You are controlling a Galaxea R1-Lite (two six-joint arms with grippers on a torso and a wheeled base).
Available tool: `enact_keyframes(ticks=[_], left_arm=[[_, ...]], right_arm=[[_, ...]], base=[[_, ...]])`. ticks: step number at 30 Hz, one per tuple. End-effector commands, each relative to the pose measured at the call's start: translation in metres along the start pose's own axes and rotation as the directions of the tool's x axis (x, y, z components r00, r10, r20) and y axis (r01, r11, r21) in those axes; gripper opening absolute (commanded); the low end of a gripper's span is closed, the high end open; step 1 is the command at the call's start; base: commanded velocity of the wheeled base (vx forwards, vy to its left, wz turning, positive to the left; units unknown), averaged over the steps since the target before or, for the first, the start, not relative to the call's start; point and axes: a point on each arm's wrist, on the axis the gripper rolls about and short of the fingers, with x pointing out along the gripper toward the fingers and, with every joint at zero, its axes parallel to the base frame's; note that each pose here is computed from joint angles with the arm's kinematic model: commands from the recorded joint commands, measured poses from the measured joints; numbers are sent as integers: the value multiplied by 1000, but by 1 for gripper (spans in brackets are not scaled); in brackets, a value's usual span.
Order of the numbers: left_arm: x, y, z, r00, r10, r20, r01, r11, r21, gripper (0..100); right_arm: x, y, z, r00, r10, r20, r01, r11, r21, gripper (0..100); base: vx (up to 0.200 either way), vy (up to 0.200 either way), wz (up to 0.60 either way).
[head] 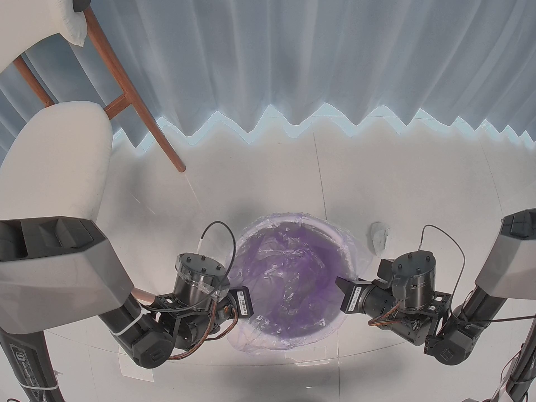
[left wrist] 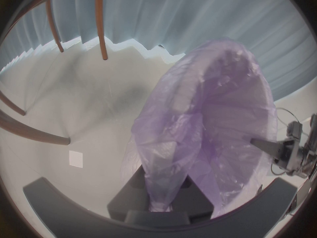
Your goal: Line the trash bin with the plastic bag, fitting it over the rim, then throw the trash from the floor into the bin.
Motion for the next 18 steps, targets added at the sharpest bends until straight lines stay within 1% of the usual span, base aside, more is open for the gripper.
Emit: enact_keyframes(ticks=[1,3,5,9,11,14,16,18], left_arm=[[0,-1,1,1000,11,13,-11,1000,-27,0],[-1,1,0,1000,23,10,-22,999,-40,0],[-2,3,2,1000,27,15,-27,998,-50,0],[-8,6,14,998,30,50,-26,996,-85,0],[-13,11,19,997,40,62,-34,994,-103,0],[-21,22,26,996,55,73,-46,992,-121,0],[-24,25,32,995,45,91,-33,990,-134,0],[-29,27,39,994,30,107,-14,989,-145,0]], right_arm=[[-5,2,3,999,29,33,-29,999,17,100],[-9,5,11,995,56,83,-60,997,46,100],[-16,3,14,994,54,92,-59,997,52,100],[-38,-12,12,997,59,55,-62,996,59,100],[-53,-18,16,995,85,61,-89,994,69,100],[-73,-28,28,986,149,77,-155,984,85,100],[-82,-36,33,979,188,77,-195,976,98,100],[-88,-44,37,975,206,79,-215,968,133,100]], base=[[0,0,0],[0,0,0],[0,0,0],[0,0,0],[0,0,0],[0,0,0],[0,0,0],[0,0,0]])
